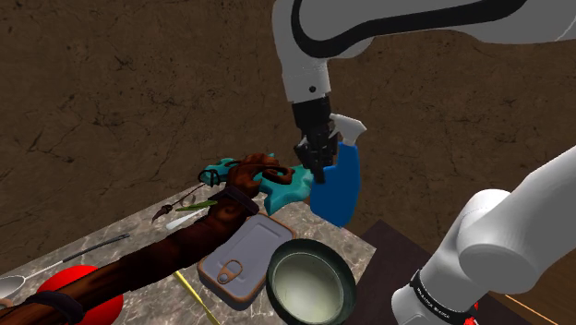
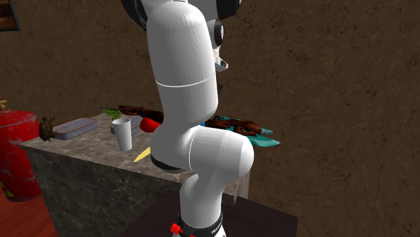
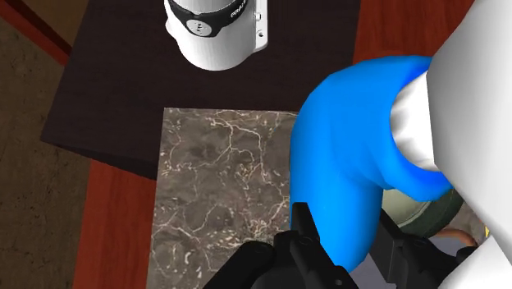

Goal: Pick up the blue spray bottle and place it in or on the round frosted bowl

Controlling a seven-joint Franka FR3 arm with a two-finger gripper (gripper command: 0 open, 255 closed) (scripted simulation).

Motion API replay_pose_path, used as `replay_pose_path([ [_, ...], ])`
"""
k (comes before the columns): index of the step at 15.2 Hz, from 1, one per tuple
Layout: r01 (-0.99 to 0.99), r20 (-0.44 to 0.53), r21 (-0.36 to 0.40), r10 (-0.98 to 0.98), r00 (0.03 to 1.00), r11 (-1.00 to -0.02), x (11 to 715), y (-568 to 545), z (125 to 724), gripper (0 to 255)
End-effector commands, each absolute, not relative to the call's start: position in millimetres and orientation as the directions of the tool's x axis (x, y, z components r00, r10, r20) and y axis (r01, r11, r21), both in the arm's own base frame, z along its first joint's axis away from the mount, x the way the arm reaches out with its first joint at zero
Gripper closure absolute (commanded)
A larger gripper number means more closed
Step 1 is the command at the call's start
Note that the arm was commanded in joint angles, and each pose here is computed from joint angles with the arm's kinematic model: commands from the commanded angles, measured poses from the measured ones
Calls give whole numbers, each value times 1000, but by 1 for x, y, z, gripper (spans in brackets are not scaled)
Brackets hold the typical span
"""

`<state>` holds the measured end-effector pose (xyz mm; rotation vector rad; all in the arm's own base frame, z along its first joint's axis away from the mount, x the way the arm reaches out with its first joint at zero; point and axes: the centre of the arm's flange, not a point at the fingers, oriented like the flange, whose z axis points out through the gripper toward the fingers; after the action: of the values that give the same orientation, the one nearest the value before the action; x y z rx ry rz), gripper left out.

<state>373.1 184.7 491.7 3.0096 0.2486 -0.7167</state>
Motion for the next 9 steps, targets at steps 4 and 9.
replay_pose_path([
  [4,163,-451,0,146,881,-987,335,241,488,255],
  [9,163,-451,0,146,881,-987,313,275,475,255],
])
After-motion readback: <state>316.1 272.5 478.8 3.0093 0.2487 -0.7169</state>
